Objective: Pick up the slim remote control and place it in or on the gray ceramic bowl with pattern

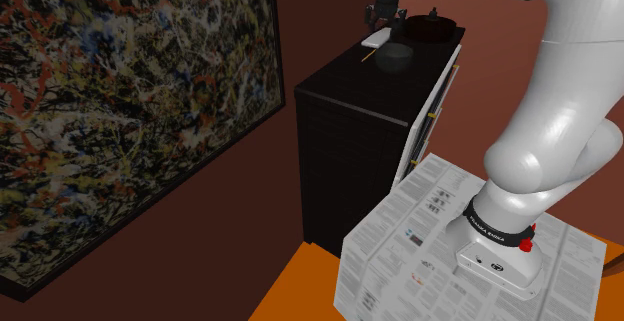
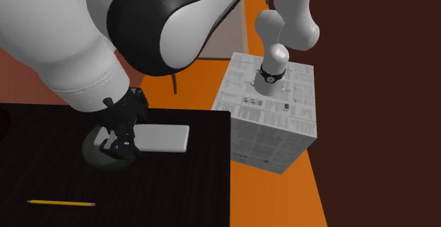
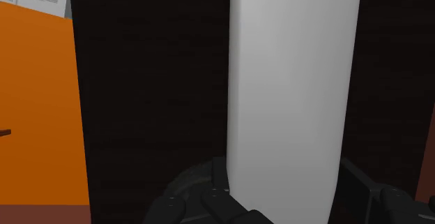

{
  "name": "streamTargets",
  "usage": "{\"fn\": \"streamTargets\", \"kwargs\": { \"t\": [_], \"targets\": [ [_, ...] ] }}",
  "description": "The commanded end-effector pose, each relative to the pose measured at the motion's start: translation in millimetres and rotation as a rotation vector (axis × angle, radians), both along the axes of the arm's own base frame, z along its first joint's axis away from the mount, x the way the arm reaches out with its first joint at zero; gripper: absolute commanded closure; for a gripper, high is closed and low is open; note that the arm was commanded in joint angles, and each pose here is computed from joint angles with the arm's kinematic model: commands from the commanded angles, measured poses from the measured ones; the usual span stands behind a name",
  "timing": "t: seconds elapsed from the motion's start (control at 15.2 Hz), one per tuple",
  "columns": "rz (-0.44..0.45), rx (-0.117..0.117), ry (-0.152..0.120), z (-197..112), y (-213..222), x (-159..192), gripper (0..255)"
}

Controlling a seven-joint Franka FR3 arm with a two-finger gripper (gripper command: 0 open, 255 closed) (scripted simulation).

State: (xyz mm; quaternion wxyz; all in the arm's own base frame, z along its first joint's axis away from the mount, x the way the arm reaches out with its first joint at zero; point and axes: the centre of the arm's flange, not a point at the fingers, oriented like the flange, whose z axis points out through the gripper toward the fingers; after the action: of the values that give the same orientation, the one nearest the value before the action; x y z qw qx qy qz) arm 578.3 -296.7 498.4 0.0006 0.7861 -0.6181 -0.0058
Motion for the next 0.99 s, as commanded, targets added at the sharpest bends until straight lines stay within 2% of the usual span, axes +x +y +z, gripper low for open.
{"fn": "streamTargets", "kwargs": {
  "t": [0.0, 0.53, 0.92],
  "targets": [
    [0.001, -0.001, 0.000, 1.2, -28.1, -0.1, 255],
    [0.001, -0.001, 0.000, 2.6, -130.9, 3.2, 255],
    [0.001, -0.001, 0.000, -29.1, -130.9, 3.2, 255]
  ]
}}
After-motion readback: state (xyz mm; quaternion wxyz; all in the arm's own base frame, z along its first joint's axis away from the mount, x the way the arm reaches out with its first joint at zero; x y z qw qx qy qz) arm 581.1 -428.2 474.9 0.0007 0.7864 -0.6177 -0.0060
